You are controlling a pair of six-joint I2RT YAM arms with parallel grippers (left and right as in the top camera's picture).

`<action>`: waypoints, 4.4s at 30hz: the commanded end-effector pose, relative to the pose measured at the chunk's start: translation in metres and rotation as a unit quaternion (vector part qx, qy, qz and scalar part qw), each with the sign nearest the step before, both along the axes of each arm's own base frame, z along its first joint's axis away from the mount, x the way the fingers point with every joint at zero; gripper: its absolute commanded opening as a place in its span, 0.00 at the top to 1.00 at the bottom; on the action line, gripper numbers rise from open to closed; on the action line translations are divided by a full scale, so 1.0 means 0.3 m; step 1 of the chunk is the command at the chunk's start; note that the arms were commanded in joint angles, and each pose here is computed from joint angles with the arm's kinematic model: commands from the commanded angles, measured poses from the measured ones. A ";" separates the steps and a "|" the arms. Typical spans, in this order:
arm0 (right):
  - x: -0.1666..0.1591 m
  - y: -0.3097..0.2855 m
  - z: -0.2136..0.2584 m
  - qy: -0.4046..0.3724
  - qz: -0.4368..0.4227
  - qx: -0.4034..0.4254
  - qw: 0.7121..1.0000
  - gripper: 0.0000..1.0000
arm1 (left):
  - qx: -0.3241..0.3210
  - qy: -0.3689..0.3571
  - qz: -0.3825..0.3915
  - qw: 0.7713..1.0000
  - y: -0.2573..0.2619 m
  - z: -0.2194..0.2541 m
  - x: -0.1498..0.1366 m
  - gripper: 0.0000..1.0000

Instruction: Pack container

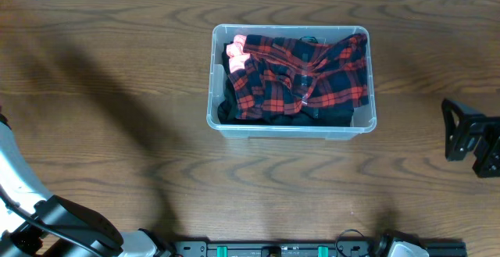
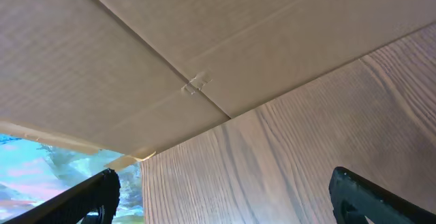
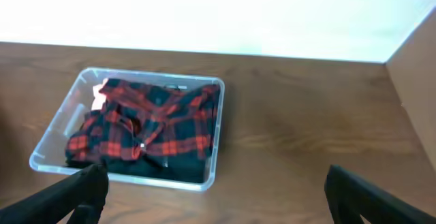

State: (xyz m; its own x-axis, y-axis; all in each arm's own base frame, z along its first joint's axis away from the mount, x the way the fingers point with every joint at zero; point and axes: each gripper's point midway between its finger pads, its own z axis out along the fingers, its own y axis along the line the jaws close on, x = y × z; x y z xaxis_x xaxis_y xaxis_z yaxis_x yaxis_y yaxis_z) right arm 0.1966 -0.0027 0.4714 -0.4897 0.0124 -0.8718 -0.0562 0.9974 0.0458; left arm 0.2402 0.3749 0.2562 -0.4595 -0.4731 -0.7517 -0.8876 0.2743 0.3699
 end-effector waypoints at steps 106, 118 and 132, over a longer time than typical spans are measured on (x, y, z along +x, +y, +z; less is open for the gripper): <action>0.164 -0.029 -1.047 -0.218 -0.027 -0.083 0.972 0.01 | 0.003 0.002 0.009 1.000 -0.002 0.002 -0.019 0.02; 0.164 -0.028 -1.045 -0.219 -0.018 -0.113 0.969 0.01 | 0.003 0.001 0.009 1.000 -0.002 0.002 -0.019 0.02; 0.164 -0.029 -1.045 -0.219 -0.018 -0.113 0.969 0.01 | 0.003 0.001 0.009 1.000 -0.002 0.002 -0.019 0.02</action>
